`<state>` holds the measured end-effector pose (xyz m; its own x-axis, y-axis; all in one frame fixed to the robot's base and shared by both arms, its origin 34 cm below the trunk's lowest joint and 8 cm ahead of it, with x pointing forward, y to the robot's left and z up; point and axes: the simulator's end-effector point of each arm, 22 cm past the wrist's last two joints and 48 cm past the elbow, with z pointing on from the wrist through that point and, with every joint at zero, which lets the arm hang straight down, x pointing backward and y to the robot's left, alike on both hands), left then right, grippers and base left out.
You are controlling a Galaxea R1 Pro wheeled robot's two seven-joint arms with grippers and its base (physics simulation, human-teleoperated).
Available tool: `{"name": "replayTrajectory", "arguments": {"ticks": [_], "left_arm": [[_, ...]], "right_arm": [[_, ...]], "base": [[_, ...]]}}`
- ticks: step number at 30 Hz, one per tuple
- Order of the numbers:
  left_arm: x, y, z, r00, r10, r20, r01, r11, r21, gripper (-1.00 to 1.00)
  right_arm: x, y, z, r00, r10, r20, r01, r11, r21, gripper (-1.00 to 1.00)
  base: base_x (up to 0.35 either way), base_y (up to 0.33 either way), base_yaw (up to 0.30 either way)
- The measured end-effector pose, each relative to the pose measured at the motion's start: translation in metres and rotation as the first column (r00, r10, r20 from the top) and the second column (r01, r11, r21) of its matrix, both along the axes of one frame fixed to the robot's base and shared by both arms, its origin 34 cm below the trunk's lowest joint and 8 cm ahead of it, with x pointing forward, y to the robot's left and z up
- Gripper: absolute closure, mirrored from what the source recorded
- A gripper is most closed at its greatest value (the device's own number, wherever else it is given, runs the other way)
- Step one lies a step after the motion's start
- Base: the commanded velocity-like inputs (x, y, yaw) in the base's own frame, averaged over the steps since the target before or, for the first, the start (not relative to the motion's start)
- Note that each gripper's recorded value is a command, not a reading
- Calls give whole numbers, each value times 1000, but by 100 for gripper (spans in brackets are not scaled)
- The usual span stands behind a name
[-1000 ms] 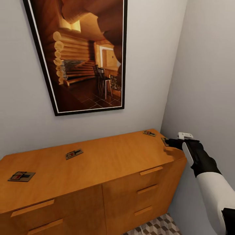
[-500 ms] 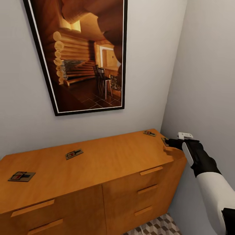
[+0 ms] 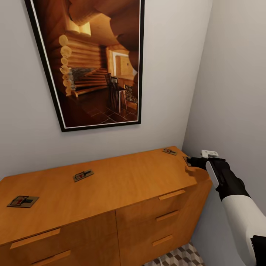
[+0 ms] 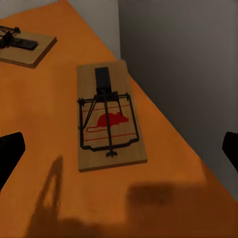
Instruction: Take the four mousetraps from the cabinet in the bathroom and place them on the bathroom floor. Make sure all four end up on the same floor surface, and ensure that at least two of them are either under or directly next to the same bathroom sink.
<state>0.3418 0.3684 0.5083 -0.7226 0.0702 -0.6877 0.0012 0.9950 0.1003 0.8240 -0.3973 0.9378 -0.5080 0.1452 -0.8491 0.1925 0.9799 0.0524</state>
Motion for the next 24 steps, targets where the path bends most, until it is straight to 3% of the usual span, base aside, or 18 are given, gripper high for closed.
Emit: {"name": "replayTrajectory", "arguments": {"ticks": [10,24], "left_arm": [[0,0,0,1000,0,0,0,1000,0,-100],[0,0,0,1000,0,0,0,1000,0,-100]], "right_arm": [[-1,22,-10,996,60,-62,-66,991,-112,-100],[-1,29,-13,993,80,-81,-91,985,-145,-100]], "base": [[17,0,0],[1,0,0]]}}
